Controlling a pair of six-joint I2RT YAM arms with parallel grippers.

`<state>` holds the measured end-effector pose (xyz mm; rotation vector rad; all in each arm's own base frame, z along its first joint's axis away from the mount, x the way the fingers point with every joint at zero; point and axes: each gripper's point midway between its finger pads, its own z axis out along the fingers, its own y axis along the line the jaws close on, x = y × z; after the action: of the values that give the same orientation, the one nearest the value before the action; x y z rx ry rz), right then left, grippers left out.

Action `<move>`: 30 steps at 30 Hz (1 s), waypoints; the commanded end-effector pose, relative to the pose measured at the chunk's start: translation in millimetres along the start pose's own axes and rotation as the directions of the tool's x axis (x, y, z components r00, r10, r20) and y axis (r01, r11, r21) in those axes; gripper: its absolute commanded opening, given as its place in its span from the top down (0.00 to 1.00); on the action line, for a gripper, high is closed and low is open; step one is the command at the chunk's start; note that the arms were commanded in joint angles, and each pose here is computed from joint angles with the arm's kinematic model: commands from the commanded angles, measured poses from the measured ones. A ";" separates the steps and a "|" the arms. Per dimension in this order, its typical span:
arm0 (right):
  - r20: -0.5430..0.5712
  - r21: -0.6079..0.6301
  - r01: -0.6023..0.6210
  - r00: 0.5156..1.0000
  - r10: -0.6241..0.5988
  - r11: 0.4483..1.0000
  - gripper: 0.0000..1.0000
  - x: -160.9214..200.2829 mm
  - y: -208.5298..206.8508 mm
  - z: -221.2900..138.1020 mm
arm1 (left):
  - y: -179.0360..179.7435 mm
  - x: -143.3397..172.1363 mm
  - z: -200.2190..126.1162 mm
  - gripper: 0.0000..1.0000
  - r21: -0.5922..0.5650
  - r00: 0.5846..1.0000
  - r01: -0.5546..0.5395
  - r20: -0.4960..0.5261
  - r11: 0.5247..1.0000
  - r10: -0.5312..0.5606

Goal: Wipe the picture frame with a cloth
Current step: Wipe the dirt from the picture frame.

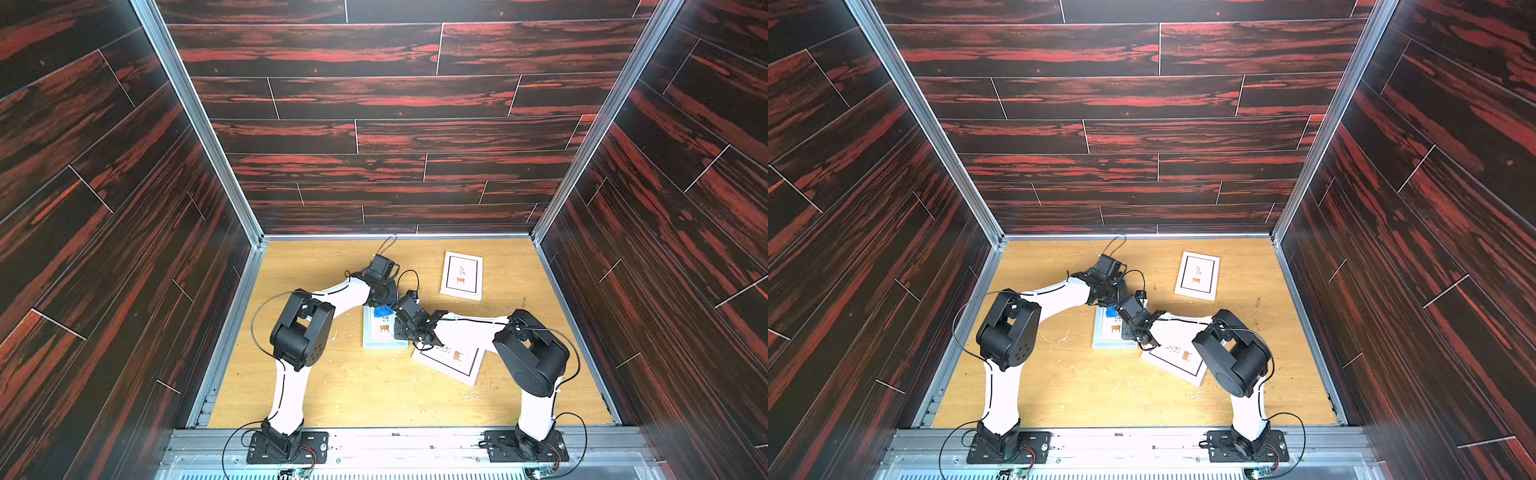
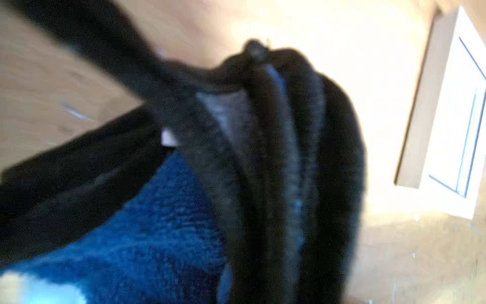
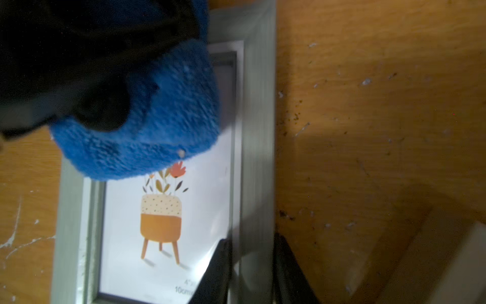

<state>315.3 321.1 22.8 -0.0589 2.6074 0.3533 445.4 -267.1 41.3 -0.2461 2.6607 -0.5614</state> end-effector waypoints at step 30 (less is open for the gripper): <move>-0.078 0.016 0.044 0.996 -0.042 0.999 1.00 25.9 -2.7 -0.7 | 7.9 28.4 7.5 1.00 -0.051 0.993 0.021 -0.112 0.998 -0.026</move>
<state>314.6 322.3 23.6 -0.0571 2.6039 0.3529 435.4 -238.4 38.8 -0.3258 2.7210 -0.5268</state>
